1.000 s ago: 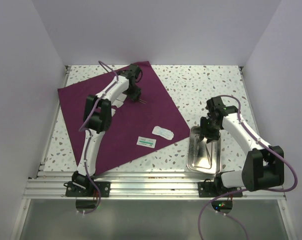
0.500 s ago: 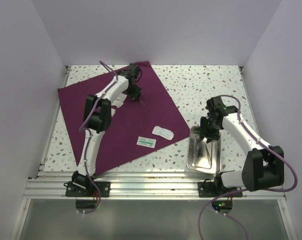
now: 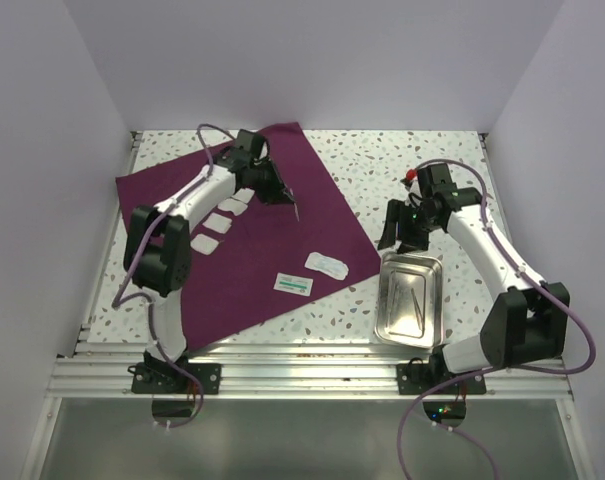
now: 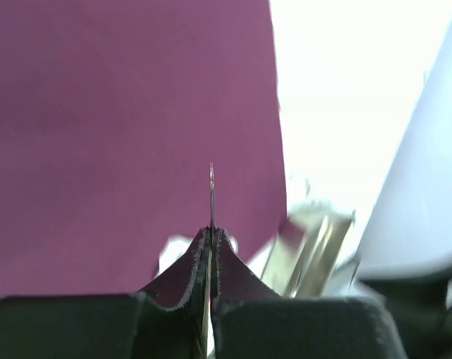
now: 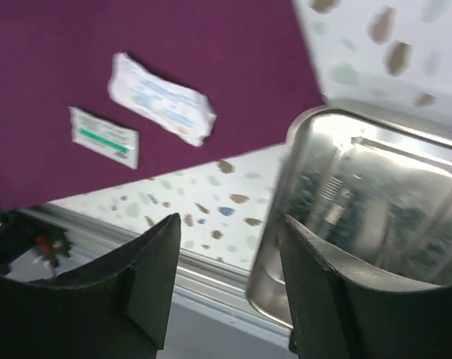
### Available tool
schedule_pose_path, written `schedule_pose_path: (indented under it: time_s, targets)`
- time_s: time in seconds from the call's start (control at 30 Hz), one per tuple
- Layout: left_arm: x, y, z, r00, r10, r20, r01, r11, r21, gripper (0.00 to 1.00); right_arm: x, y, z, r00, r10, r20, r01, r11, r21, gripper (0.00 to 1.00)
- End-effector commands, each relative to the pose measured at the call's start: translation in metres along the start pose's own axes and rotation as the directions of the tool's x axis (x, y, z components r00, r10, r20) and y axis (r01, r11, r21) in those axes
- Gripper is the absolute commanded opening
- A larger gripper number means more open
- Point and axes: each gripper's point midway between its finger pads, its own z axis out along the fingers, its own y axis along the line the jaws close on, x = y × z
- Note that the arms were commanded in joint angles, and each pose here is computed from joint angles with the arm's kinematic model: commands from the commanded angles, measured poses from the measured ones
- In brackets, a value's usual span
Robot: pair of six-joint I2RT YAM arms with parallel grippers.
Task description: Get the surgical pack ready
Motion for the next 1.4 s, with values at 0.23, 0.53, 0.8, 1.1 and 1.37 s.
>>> schedule_pose_path:
  time_s: [0.23, 0.53, 0.8, 1.1, 1.37]
  targets:
    - [0.15, -0.06, -0.066, 0.902, 0.405, -0.151, -0.313, 0.854, 0.416, 0.0, -0.02, 0.141, -0.001, 1.0, 0.002, 0.007, 0.002, 0.854, -0.521, 0.64]
    - [0.172, -0.069, -0.09, 0.897, 0.428, -0.113, -0.333, 0.821, 0.463, 0.0, -0.009, 0.136, 0.011, 0.998, 0.059, 0.016, -0.046, 0.896, -0.441, 0.55]
    - [0.186, -0.072, -0.09, 0.884, 0.449, -0.13, -0.341, 0.81, 0.478, 0.0, -0.005, 0.136, 0.013, 0.996, 0.092, 0.011, -0.079, 0.899, -0.431, 0.54]
    - [0.187, -0.061, -0.082, 0.888, 0.432, -0.156, -0.333, 0.84, 0.428, 0.0, -0.015, 0.122, -0.006, 0.987, 0.126, 0.101, -0.084, 0.934, -0.346, 0.53]
    - [0.193, -0.066, -0.082, 0.883, 0.441, -0.164, -0.331, 0.83, 0.449, 0.0, -0.01, 0.137, 0.002, 0.991, 0.118, 0.057, -0.087, 0.916, -0.391, 0.53]
